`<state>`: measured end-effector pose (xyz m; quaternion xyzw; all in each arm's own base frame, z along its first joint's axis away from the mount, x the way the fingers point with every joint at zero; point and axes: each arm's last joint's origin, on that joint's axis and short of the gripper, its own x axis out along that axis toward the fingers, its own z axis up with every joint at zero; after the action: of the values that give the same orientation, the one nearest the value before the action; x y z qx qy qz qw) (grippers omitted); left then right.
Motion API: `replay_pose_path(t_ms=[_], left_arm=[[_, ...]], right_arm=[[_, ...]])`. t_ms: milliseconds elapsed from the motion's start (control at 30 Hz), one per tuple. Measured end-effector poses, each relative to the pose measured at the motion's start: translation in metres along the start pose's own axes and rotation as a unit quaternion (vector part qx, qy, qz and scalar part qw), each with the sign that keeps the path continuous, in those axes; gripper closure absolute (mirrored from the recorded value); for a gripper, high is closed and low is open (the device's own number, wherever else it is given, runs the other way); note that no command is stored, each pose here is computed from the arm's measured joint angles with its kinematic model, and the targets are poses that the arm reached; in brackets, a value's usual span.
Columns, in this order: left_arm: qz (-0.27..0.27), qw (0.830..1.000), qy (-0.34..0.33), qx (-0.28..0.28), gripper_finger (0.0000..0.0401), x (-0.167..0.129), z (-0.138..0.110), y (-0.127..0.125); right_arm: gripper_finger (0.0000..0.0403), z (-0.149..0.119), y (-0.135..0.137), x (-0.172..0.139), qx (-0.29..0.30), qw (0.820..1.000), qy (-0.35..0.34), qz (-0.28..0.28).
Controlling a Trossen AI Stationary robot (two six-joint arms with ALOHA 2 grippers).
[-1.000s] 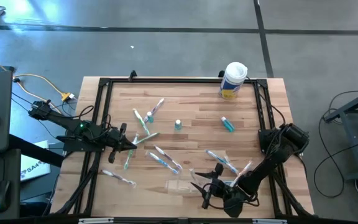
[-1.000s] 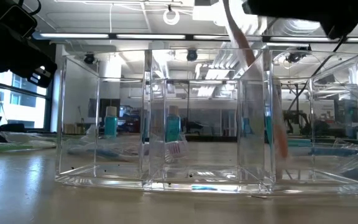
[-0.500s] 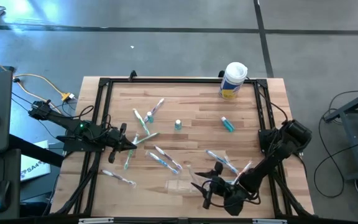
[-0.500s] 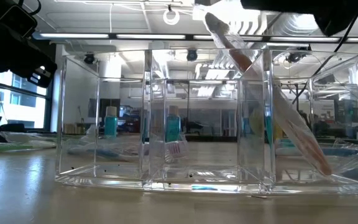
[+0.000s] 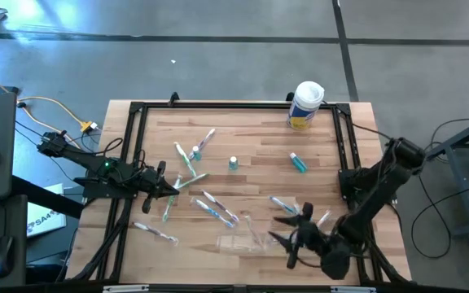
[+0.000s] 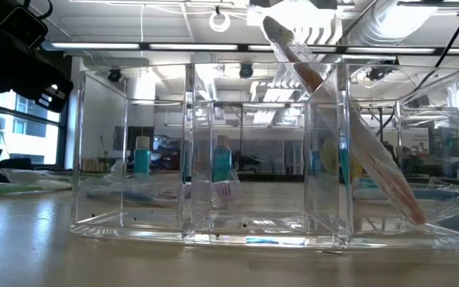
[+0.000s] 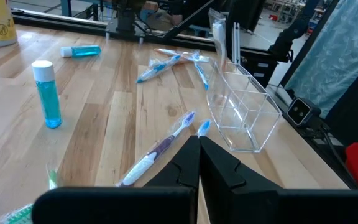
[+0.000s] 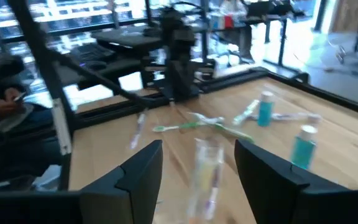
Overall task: Pick & Place toothbrushing station
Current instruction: Put the mouthwash into the transparent organizer
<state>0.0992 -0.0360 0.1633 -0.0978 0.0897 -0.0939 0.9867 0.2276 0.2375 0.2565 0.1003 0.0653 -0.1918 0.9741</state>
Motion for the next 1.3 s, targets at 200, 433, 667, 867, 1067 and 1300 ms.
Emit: replay_pose_path(t_ms=[200,433,667,867,1067,1300], left_arm=[[0.000,1.000,0.000,0.000,0.0398,0.000,0.000,0.000],[0.000,1.000,0.000,-0.022,0.0398,0.000,0.000,0.000],[0.000,1.000,0.000,-0.029,0.0398,0.000,0.000,0.000],[0.000,0.999,0.001,-0.036,0.0398,0.000,0.000,0.000],[0.002,1.000,0.001,-0.025,0.0398,0.000,0.000,0.000],[0.002,0.999,0.001,-0.037,0.0398,0.000,0.000,0.000]], right_arm=[[0.0209,0.011,-0.038,0.020,0.028,0.996,0.070,-0.045],[0.0211,0.036,-0.081,0.051,0.088,0.981,0.156,-0.079],[0.0241,0.075,-0.114,0.046,0.092,0.981,0.158,-0.060],[0.0266,0.095,-0.127,0.034,0.031,0.989,0.145,-0.022],[0.0267,0.099,-0.131,0.030,-0.004,0.989,0.145,-0.015],[0.0201,0.088,-0.156,0.031,0.018,0.970,0.230,-0.081]])
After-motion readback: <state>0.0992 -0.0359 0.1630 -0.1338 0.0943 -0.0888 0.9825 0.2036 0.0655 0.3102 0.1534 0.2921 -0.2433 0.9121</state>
